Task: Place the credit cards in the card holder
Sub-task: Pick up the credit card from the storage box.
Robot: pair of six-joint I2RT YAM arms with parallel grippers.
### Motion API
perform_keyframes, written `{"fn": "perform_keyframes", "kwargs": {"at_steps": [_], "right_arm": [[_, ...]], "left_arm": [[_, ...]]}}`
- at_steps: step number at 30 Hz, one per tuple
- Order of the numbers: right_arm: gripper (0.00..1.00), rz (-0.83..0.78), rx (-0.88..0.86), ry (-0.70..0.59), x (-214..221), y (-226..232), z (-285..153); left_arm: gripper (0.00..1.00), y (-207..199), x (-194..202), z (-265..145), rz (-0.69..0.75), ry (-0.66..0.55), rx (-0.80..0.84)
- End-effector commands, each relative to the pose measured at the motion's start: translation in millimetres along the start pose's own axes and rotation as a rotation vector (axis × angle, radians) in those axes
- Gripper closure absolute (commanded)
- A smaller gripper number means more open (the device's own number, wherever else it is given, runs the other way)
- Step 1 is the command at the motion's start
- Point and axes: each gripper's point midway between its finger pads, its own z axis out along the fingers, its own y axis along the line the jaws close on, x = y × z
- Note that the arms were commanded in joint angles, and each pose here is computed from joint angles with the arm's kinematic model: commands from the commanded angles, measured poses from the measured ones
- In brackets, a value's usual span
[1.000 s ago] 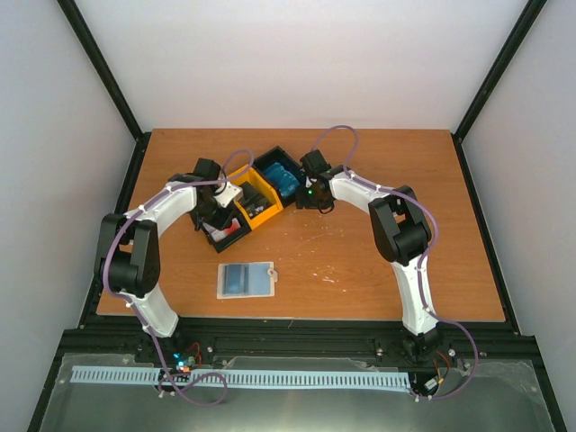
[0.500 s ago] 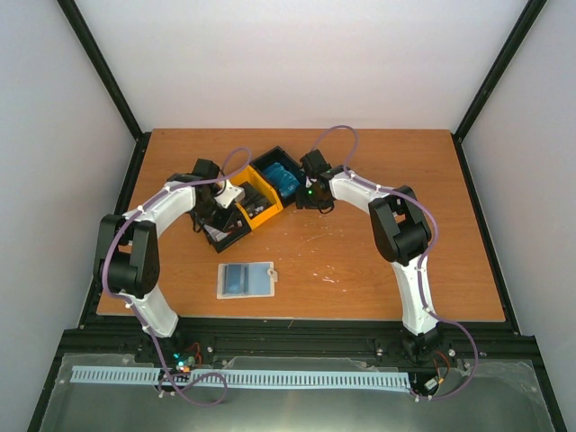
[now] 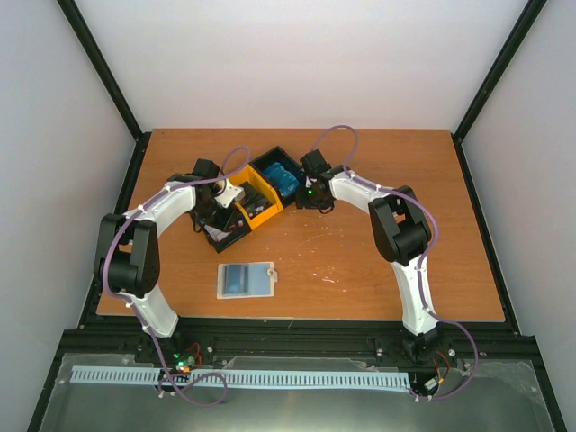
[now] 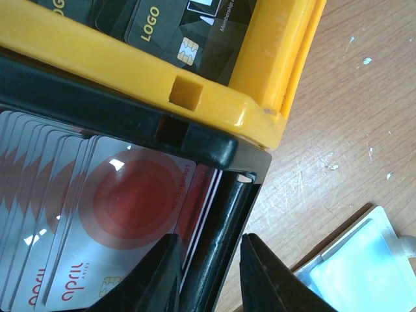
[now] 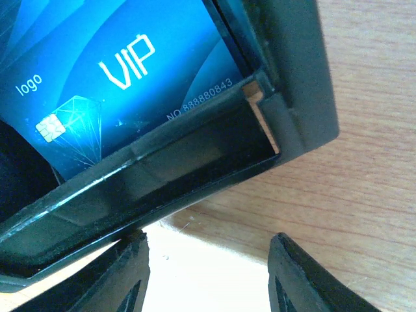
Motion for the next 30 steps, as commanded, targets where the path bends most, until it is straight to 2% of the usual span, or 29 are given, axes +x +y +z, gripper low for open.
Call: {"fn": "perform_keyframes", "kwargs": {"at_steps": [1, 9, 12, 14, 20, 30], "right_arm": [[0.49, 0.021, 0.007, 0.073, 21.0, -6.3, 11.1], [0.49, 0.017, 0.005, 0.071, 20.0, -5.6, 10.7], [0.49, 0.014, 0.003, 0.068, 18.9, -4.9, 9.6], [0.49, 0.013, 0.003, 0.064, 17.9, -4.5, 8.0], [0.48, -0.027, -0.07, 0.043, 12.4, 10.3, -7.0], [0.45, -0.022, -0.136, -0.061, 1.0, 25.8, -53.9]], "left_arm": [[0.73, 3.4, 10.1, 12.6, -0.031, 0.05, 0.007], [0.74, 11.6, 10.5, 17.5, -0.033, 0.063, -0.028], [0.84, 16.2, 5.2, 13.7, -0.023, 0.049, -0.055], [0.89, 17.0, -1.6, 7.5, -0.012, 0.029, -0.067], [0.91, -1.4, -15.3, -20.2, 0.056, -0.045, -0.016], [0.99, 8.4, -18.4, -58.4, 0.068, -0.133, -0.158]]}}
